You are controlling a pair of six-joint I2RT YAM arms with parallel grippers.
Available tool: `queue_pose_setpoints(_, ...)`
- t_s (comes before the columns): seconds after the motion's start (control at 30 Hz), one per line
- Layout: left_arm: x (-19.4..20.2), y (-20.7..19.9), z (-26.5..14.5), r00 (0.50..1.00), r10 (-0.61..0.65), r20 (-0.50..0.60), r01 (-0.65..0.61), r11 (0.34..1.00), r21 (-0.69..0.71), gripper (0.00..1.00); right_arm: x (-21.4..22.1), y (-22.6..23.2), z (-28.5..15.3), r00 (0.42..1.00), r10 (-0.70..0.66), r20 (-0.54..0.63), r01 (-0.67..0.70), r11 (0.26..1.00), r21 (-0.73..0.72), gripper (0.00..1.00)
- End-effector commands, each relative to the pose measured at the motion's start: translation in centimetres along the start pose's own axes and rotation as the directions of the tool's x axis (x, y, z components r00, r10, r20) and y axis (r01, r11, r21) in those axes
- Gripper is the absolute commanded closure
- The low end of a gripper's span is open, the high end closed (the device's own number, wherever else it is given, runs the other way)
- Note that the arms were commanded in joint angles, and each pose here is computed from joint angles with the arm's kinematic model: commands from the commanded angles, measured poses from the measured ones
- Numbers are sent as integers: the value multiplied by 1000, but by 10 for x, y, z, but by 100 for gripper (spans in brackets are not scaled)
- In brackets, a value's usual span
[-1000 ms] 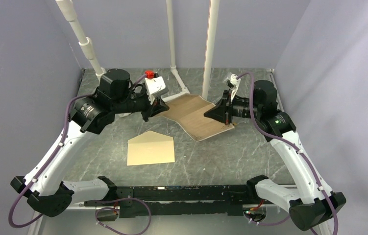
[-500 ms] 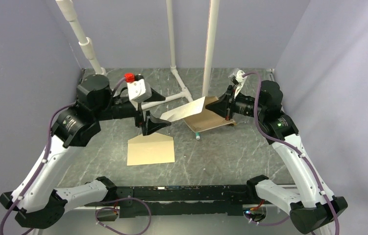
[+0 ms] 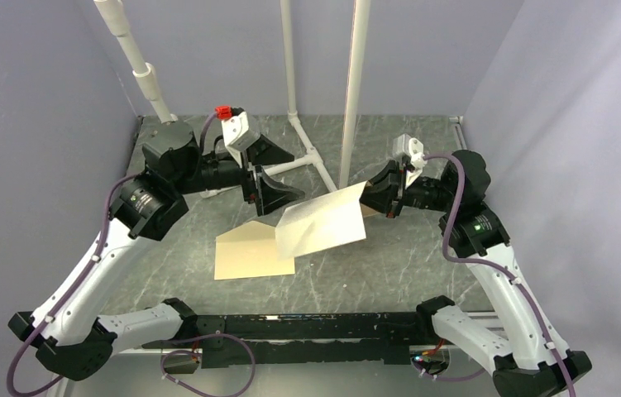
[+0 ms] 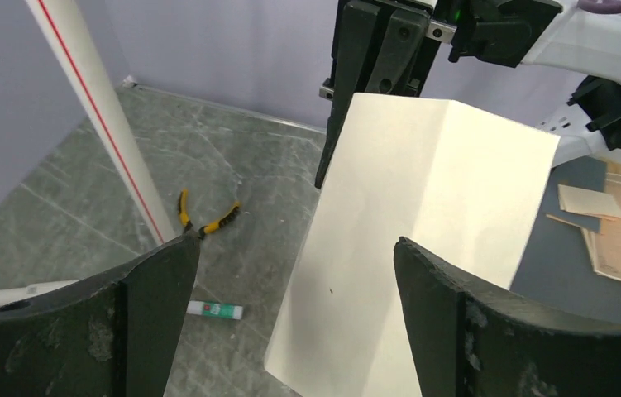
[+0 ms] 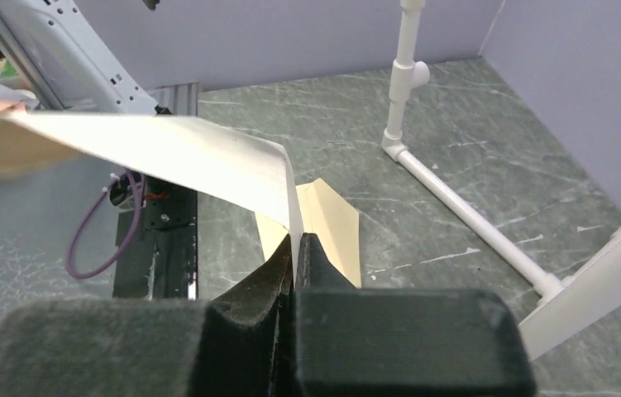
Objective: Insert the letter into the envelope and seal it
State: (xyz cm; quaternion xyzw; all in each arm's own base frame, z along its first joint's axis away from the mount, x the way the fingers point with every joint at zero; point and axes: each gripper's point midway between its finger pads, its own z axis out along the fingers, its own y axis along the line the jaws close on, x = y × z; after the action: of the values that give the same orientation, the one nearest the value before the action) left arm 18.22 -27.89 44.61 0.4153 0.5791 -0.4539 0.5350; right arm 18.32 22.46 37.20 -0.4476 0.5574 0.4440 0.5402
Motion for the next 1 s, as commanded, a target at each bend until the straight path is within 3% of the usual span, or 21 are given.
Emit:
queue_pose_setpoints(0.0,-22,-13,-3,996,17,83,-22,998,52,7,-7,6,0,990,-133,35,135,990,-52,100)
queue_pose_setpoints(0.2,13,-12,17,995,-88,-35,93,985,144,7,-16,11,1,983,-166,75,172,981,-87,100)
queue_pose_setpoints(0.47,56,-23,27,967,-154,-201,210,932,296,9,-23,22,3,991,-113,66,123,978,-168,100)
queue_pose_setpoints(0.7,72,-39,23,954,-150,-260,248,880,404,19,-26,27,4,994,-84,65,95,977,-193,100)
queue_pose_setpoints(0.97,90,-31,22,944,-131,-304,238,907,348,33,-35,37,3,997,-44,66,59,969,-241,100)
